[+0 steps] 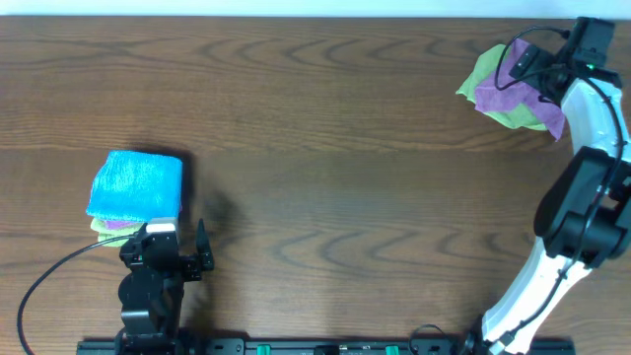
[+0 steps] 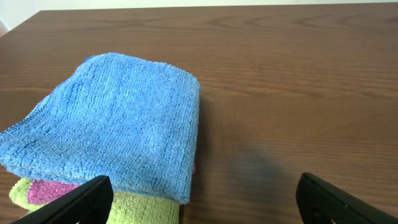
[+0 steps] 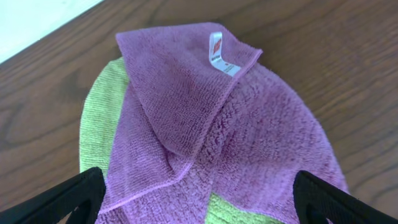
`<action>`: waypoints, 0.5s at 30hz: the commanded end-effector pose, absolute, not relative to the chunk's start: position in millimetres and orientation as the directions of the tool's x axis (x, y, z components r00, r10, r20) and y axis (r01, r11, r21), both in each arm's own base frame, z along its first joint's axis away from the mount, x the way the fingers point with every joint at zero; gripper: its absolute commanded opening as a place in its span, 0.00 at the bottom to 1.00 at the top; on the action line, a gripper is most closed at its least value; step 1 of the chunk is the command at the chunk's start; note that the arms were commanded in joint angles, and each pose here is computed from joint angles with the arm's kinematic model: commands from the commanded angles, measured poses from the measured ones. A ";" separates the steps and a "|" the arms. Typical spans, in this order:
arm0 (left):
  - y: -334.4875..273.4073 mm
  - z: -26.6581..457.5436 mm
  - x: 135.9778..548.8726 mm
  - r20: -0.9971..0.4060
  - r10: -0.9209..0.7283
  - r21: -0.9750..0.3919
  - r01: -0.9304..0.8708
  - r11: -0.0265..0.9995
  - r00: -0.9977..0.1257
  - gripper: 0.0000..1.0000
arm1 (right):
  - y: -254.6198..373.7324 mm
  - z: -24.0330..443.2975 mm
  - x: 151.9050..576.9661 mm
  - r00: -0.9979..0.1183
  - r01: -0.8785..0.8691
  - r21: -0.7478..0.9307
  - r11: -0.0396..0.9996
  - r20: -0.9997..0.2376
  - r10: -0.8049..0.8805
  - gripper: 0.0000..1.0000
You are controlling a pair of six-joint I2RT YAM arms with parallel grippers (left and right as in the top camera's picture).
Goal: Fold the cloth
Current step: 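Lower the right gripper and pinch the purple cloth's corner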
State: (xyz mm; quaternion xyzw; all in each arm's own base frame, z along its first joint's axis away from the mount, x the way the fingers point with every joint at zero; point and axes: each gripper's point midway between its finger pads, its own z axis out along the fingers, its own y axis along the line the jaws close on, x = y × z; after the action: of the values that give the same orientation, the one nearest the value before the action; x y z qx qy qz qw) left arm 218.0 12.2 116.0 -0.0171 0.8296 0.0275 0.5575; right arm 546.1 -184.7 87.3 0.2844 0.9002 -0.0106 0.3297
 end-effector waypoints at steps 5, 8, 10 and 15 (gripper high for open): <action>13.8 108.0 217.7 -0.920 0.010 0.039 -0.066 0.997 -0.392 0.95 | -185.2 68.1 551.7 -0.615 0.538 0.198 0.820 -0.573 0.542 0.91; 13.8 108.1 217.7 -0.920 0.010 0.039 -0.066 0.997 -0.391 0.95 | -185.1 53.5 550.2 -0.628 0.543 0.192 0.818 -0.553 0.547 0.81; 13.8 108.0 217.7 -0.920 0.010 0.039 -0.066 0.997 -0.392 0.95 | -184.4 46.0 549.8 -0.635 0.545 0.188 0.817 -0.544 0.549 0.77; 13.8 108.1 217.7 -0.920 0.010 0.039 -0.066 0.997 -0.391 0.95 | -185.0 37.7 550.3 -0.639 0.547 0.185 0.817 -0.538 0.550 0.71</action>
State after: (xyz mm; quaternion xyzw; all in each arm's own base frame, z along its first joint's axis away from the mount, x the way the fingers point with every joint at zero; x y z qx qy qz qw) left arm 218.0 12.2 116.0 -0.0171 0.8296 0.0275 0.5575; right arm 544.8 -181.7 33.4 0.2981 0.9096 0.0006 0.2894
